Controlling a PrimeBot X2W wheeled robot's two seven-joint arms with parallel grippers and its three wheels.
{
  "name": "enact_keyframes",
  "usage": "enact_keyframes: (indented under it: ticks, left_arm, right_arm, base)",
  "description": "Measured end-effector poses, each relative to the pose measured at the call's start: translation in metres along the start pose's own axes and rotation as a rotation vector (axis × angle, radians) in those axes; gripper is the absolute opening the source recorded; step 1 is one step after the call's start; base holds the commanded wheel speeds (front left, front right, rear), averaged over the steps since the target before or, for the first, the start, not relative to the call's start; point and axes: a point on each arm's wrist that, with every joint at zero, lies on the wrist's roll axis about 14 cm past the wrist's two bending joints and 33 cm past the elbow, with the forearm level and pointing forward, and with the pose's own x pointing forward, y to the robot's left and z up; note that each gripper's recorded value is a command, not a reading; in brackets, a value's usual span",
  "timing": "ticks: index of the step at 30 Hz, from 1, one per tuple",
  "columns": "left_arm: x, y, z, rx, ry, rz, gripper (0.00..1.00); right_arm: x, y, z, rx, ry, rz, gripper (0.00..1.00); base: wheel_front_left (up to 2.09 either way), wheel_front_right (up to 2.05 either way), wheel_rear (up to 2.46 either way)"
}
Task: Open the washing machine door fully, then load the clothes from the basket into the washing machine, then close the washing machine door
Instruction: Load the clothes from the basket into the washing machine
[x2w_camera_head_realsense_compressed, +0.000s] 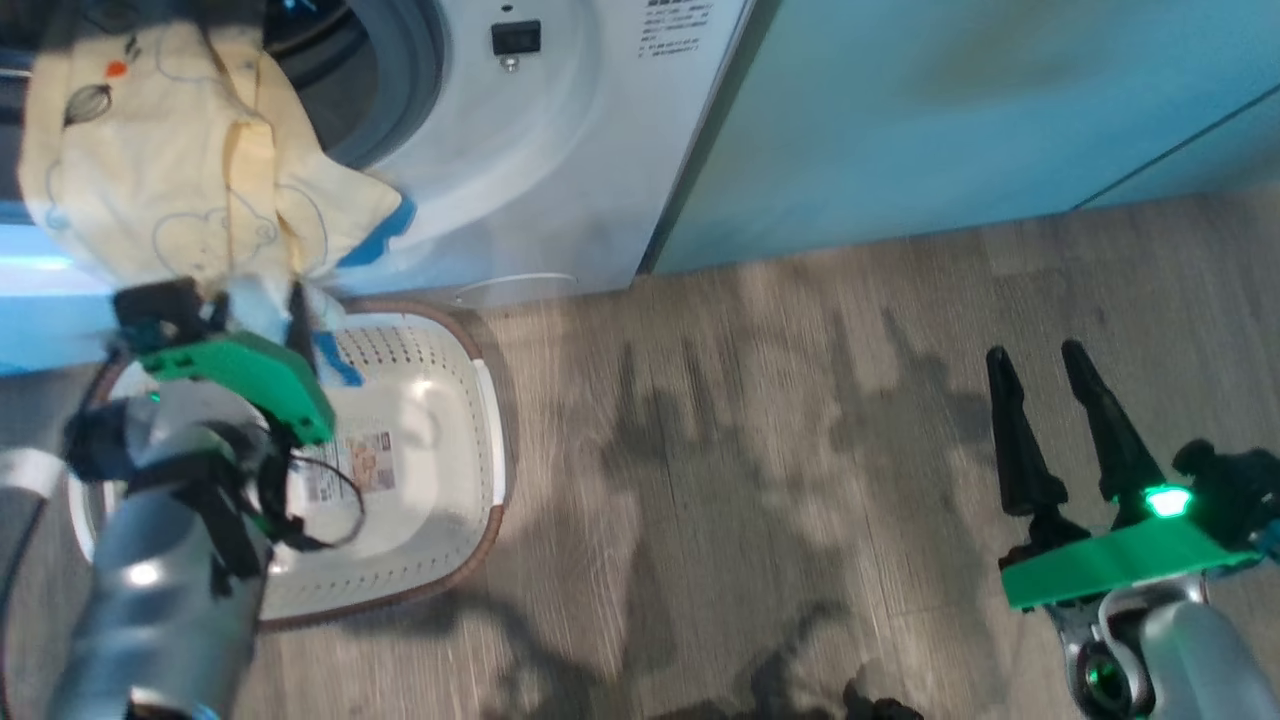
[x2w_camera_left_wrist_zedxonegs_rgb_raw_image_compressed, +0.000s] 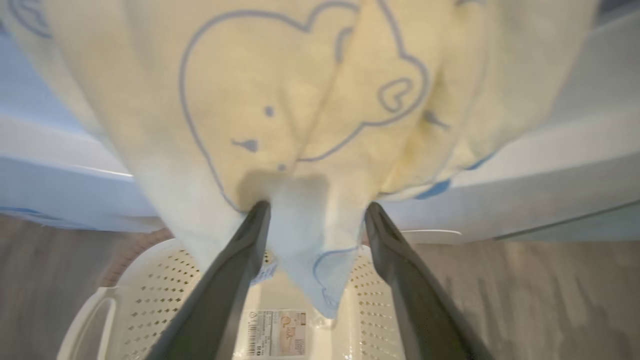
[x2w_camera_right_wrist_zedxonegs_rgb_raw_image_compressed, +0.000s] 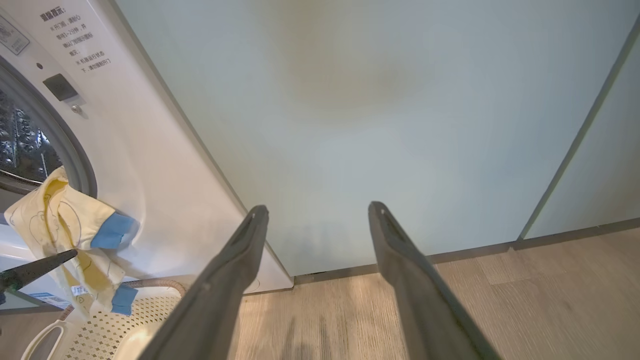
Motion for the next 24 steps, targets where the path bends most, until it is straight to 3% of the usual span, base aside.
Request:
enact_keyframes:
  ticks: [19, 20, 22, 23, 24]
  left_arm:
    - [0.036, 0.035, 0.006, -0.038, -0.012, 0.130, 1.00]
    - [0.037, 0.035, 0.006, -0.046, -0.012, 0.125, 0.96]
    - [0.037, 0.033, 0.006, -0.055, -0.013, 0.114, 0.58]
    - [0.037, 0.033, 0.005, -0.057, -0.011, 0.108, 0.15]
    - [0.037, 0.031, 0.007, -0.058, -0.017, 0.101, 0.00]
  right_arm:
    - [0.016, 0.001, -0.010, -0.012, 0.025, 0.004, 1.00]
    - [0.016, 0.001, -0.010, -0.012, 0.026, 0.005, 1.00]
    - [0.017, 0.001, -0.011, -0.012, 0.027, 0.006, 1.00]
    - [0.017, 0.001, -0.011, -0.012, 0.027, 0.007, 1.00]
    - [0.017, 0.001, -0.011, -0.012, 0.027, 0.007, 1.00]
  base:
    - [0.00, 0.00, 0.00]
    - [0.00, 0.00, 0.00]
    - [0.00, 0.00, 0.00]
    - [0.00, 0.00, 0.00]
    - [0.00, 0.00, 0.00]
